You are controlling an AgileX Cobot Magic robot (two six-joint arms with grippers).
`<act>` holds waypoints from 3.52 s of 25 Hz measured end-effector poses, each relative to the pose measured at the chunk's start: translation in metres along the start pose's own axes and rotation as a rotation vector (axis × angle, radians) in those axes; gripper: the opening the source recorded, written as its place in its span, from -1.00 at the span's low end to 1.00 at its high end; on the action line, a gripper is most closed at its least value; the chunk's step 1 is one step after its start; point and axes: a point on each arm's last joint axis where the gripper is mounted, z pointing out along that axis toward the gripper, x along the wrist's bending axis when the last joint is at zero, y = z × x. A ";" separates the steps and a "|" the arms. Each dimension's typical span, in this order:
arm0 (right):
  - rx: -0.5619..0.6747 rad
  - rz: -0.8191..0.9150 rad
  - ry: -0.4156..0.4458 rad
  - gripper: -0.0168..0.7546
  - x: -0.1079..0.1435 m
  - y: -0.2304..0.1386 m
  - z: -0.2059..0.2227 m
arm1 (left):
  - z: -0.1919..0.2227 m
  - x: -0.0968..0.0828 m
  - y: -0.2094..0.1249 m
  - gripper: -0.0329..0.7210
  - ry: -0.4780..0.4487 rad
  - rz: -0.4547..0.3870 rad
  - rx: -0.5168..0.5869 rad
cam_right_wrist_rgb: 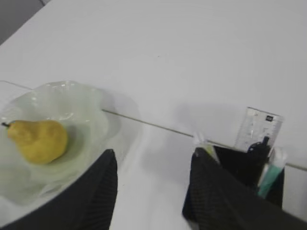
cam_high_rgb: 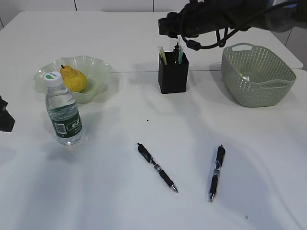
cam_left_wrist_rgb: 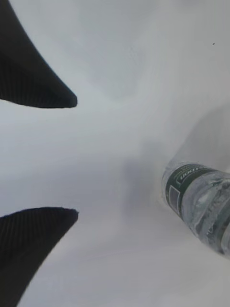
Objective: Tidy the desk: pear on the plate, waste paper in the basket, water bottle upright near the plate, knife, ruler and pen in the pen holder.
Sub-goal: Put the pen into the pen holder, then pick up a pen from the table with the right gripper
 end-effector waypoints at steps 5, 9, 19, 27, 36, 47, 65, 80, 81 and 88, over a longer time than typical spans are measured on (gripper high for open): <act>0.145 -0.006 0.012 -0.01 0.016 0.018 -0.042 | 0.000 0.000 0.000 0.30 0.001 0.001 0.000; 0.300 0.011 -0.096 -0.01 0.018 0.024 -0.078 | 0.000 0.000 0.000 0.30 0.001 0.001 0.000; 0.671 0.120 -0.221 -0.01 0.052 -0.007 -0.104 | 0.000 0.000 0.000 0.30 0.001 0.001 0.000; 0.873 0.177 -0.273 -0.01 0.069 -0.067 -0.089 | 0.000 0.000 0.000 0.30 0.001 0.001 0.003; 1.036 0.276 -0.264 -0.01 0.070 -0.134 -0.111 | 0.000 0.000 -0.001 0.30 0.001 0.001 0.009; 0.888 0.544 -0.399 -0.01 0.068 -0.162 -0.137 | 0.000 0.000 0.000 0.30 0.001 0.001 0.004; 0.758 0.675 -0.526 -0.01 0.056 -0.168 -0.118 | 0.000 0.000 0.000 0.30 0.001 0.001 0.002; 0.821 0.702 -0.576 -0.01 0.021 -0.173 -0.101 | 0.003 0.000 0.000 0.30 0.002 0.001 0.006; 0.822 0.697 -0.571 -0.01 0.021 -0.171 -0.098 | 0.004 0.000 0.000 0.30 0.002 0.000 0.008; 0.847 0.690 -0.570 -0.01 0.019 -0.167 -0.086 | 0.007 0.001 0.002 0.30 0.003 -0.001 0.006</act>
